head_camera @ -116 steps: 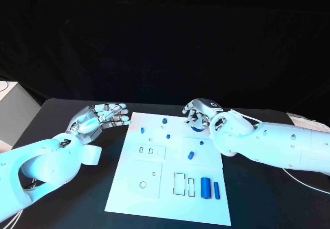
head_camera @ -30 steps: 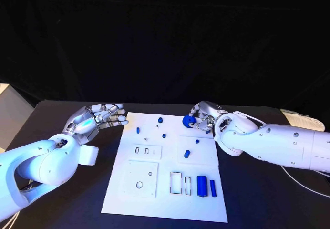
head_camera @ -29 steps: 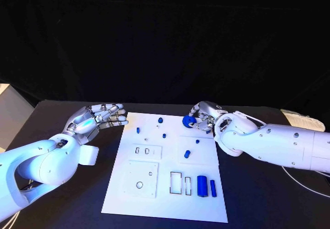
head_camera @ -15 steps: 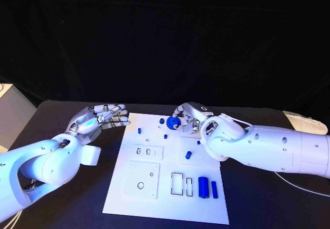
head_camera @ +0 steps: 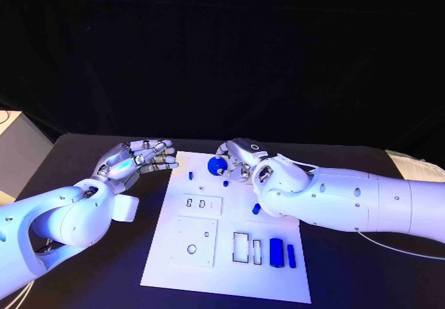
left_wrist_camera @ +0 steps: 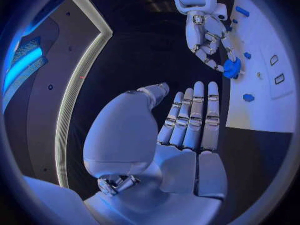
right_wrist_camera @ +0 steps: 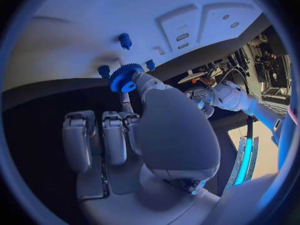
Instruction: Assemble the parts on the task board
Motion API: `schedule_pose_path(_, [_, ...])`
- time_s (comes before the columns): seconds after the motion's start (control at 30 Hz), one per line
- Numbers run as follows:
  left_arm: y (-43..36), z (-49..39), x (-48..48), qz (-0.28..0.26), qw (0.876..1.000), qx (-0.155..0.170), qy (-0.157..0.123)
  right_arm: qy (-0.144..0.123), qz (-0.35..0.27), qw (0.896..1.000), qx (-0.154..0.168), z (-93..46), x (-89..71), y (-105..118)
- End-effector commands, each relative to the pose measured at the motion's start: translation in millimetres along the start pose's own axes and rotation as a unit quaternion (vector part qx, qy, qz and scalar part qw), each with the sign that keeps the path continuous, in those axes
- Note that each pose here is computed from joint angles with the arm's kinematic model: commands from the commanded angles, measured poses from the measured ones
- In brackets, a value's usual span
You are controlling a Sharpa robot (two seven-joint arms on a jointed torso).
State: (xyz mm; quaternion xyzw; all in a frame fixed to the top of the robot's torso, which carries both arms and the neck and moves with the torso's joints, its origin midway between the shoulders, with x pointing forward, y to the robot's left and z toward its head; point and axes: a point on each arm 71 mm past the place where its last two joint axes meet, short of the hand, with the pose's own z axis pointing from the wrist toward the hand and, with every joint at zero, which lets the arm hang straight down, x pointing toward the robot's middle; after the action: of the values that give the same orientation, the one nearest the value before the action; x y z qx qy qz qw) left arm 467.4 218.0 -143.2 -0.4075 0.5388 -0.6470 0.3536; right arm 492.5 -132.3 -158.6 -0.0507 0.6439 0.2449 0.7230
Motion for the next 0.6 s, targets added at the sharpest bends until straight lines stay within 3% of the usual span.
schedule_pose_path(0.03, [-0.7,0.7,3.3,-0.006,1.0,0.003,0.011,-0.007,-0.031,0.999,-0.011,3.2,0.8,3])
schedule_pose_path(0.6, [-0.3,1.4,2.7,-0.006,1.0,0.002,0.011,0.014,-0.047,0.999,-0.001,9.6,11.9,3])
